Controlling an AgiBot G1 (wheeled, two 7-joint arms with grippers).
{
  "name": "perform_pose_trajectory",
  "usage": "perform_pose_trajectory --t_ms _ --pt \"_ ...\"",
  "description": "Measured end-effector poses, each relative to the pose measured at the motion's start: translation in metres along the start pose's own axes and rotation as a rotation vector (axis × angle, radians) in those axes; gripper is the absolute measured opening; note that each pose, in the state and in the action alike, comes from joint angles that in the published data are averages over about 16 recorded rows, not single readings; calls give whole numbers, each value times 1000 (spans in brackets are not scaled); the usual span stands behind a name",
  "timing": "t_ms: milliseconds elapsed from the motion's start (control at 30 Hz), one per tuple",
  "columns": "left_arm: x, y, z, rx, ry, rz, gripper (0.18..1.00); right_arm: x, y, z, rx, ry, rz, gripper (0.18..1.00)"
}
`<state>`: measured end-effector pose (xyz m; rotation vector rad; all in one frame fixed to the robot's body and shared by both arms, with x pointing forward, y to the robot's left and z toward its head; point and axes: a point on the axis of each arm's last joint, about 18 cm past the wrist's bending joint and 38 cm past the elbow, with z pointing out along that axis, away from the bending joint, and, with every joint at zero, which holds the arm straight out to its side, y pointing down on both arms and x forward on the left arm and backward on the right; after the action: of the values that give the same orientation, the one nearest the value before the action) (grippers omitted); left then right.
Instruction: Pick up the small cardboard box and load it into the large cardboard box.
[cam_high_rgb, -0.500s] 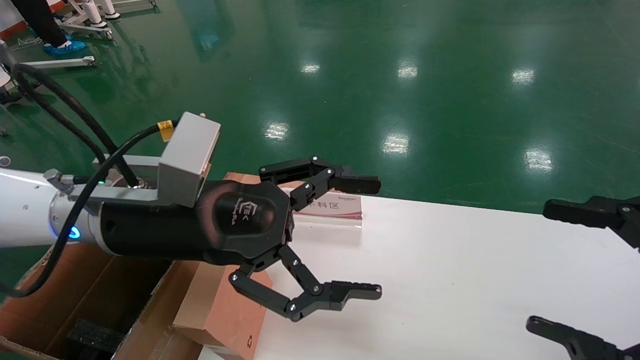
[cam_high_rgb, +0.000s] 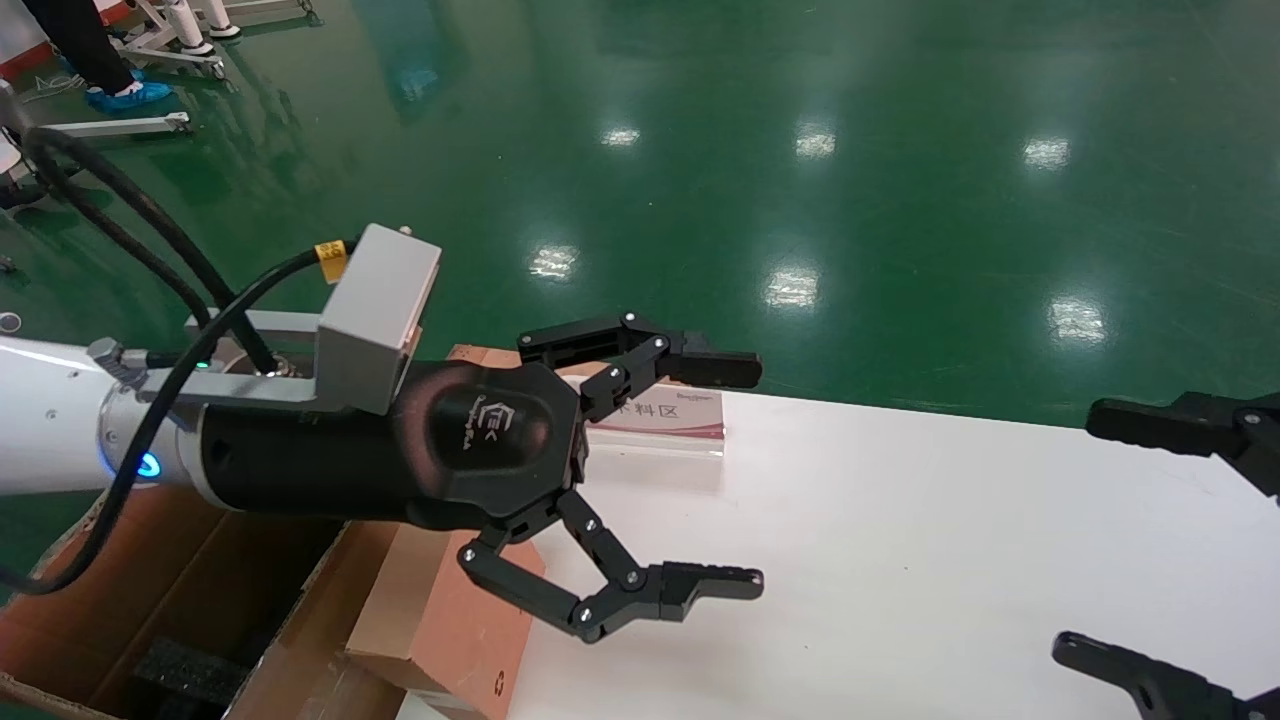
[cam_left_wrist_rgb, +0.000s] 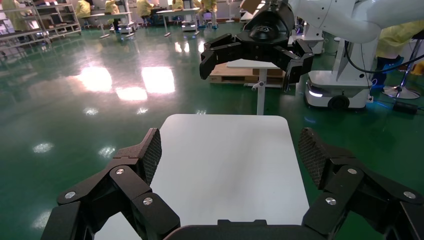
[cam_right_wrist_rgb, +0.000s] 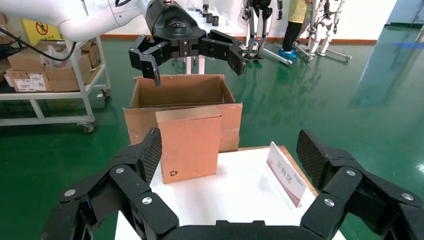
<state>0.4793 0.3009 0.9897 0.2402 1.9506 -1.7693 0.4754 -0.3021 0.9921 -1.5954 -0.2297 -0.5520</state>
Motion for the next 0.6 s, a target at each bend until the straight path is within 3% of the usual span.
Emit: perform_pose_trajectory --t_ms 233,600 --pt "-10 12 1 -141 -43 -41 1000 0 0 0 0 0 0 1001" --pt "-46 32 0 -554 -167 -121 1000 0 0 0 0 0 0 1001"
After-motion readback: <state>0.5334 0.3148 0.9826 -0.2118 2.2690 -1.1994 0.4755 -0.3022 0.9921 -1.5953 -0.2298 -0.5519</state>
